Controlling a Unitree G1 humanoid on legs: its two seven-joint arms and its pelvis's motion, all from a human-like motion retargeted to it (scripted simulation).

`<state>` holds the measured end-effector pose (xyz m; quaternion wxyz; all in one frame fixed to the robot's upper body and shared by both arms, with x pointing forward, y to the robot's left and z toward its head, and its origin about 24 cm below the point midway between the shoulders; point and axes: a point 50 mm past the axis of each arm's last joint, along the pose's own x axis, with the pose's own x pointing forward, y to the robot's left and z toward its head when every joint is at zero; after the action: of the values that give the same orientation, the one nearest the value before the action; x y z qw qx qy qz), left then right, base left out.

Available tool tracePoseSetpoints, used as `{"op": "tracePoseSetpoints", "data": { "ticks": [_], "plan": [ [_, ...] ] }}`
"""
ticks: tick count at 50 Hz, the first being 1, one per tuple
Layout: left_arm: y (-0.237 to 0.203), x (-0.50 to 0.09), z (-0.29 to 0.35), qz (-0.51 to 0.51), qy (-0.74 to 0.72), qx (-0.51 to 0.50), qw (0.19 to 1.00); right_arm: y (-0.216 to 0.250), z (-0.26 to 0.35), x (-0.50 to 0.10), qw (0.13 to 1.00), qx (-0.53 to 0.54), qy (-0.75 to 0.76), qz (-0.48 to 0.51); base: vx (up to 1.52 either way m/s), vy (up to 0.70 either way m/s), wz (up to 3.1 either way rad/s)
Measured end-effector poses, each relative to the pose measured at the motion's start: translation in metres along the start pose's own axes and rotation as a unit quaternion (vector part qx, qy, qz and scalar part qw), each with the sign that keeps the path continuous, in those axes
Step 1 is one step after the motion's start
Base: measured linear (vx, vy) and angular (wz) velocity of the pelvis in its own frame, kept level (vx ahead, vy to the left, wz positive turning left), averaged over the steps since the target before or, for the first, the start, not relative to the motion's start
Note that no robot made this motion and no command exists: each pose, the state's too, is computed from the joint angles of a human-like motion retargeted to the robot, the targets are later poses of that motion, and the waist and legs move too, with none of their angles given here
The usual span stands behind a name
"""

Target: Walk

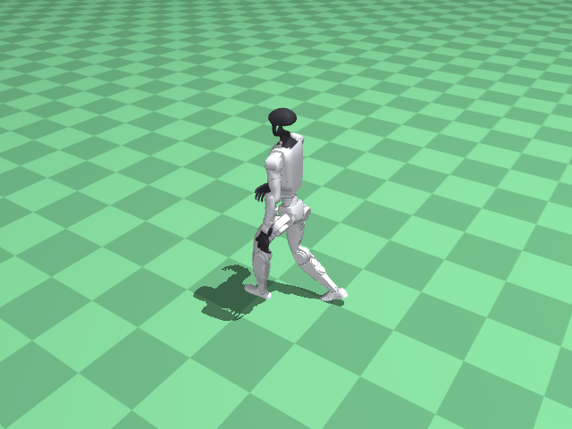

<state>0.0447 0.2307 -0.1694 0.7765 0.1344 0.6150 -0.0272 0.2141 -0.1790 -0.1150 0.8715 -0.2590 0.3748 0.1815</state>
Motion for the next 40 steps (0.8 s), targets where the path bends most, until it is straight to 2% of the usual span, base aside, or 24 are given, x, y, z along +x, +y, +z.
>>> {"op": "tracePoseSetpoints", "data": {
  "ticks": [8, 21, 28, 32, 40],
  "plan": [
    [0.005, 0.002, 0.012, -0.006, -0.007, 0.01, 1.0, 0.02, -0.045, -0.01, 0.993, 0.071, 0.085, 0.037, 0.73, 0.12, 0.14],
    [0.021, 0.001, 0.103, 0.021, -0.129, 0.08, 0.988, 0.034, -0.096, -0.033, 0.971, 0.171, 0.164, 0.028, 0.62, 0.02, 0.06],
    [0.023, -0.005, 0.135, 0.022, -0.187, 0.125, 0.974, 0.046, -0.118, -0.047, 0.96, 0.189, 0.202, 0.042, 0.61, -0.09, 0.03],
    [0.013, -0.003, 0.127, 0.003, -0.18, 0.128, 0.975, 0.052, -0.128, -0.054, 0.957, 0.187, 0.218, 0.048, 0.7, -0.12, -0.05],
    [-0.005, 0.002, 0.087, -0.044, -0.123, 0.142, 0.981, 0.033, -0.121, -0.05, 0.967, 0.166, 0.193, 0.009, 0.66, -0.1, -0.12]
  ]
}}
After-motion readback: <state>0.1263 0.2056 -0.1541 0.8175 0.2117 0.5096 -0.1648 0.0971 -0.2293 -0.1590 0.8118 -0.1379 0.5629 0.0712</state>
